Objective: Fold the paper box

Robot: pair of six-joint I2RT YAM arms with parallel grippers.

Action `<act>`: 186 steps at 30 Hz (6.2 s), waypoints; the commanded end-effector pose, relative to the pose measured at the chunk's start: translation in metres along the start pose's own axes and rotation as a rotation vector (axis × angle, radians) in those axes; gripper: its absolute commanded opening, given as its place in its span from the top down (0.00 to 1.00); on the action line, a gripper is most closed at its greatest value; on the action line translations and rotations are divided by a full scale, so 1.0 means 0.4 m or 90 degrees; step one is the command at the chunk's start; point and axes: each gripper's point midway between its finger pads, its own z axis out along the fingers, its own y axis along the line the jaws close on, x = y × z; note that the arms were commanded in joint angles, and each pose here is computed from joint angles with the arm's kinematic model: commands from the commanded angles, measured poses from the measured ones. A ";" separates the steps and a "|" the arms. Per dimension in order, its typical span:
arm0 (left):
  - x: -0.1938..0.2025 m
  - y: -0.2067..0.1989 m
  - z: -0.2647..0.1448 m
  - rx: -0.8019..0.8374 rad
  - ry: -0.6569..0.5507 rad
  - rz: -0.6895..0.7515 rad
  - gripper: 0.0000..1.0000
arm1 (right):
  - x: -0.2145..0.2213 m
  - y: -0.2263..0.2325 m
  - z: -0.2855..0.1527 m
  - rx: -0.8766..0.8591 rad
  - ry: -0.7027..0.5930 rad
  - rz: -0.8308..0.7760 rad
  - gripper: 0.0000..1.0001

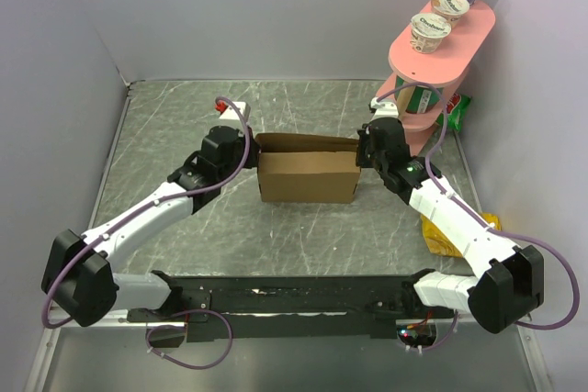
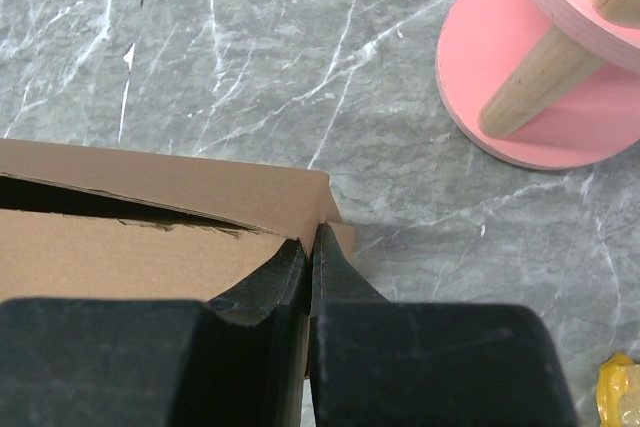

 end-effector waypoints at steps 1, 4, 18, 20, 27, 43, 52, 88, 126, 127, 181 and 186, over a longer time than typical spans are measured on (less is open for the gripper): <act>0.015 -0.032 -0.013 0.019 -0.014 -0.032 0.99 | 0.125 -0.002 0.006 0.008 0.107 -0.012 1.00; 0.014 -0.042 -0.011 0.029 -0.012 -0.045 0.99 | 0.125 -0.001 0.008 0.012 0.108 -0.013 1.00; -0.003 -0.078 0.003 0.049 0.074 -0.003 0.99 | 0.135 0.004 0.010 0.017 0.112 -0.028 1.00; 0.003 -0.074 0.006 0.050 0.080 -0.011 0.99 | 0.136 0.005 0.011 0.016 0.112 -0.027 1.00; 0.006 -0.078 0.010 0.081 0.089 -0.033 0.99 | 0.138 0.003 0.008 0.021 0.113 -0.032 1.00; 0.086 -0.044 -0.003 0.007 0.032 -0.030 0.99 | 0.136 0.013 0.012 0.021 0.107 -0.032 1.00; 0.154 -0.022 -0.018 -0.009 -0.022 0.029 0.99 | 0.143 0.011 0.003 0.034 0.075 -0.024 1.00; 0.399 0.012 -0.003 0.069 0.027 0.131 0.99 | 0.346 -0.072 -0.011 0.140 0.034 0.039 1.00; 0.329 -0.066 -0.081 0.082 0.170 0.125 0.24 | 0.296 -0.040 -0.032 0.120 0.009 0.004 1.00; 0.324 -0.052 -0.084 0.082 0.173 0.129 0.22 | 0.295 -0.038 -0.032 0.117 0.009 0.004 1.00; -0.041 -0.052 -0.027 0.140 0.014 -0.118 0.89 | 0.286 -0.023 -0.031 0.100 0.002 0.013 0.78; -0.024 -0.038 -0.035 0.128 0.008 -0.129 0.93 | 0.275 -0.025 -0.044 0.088 -0.016 0.015 0.64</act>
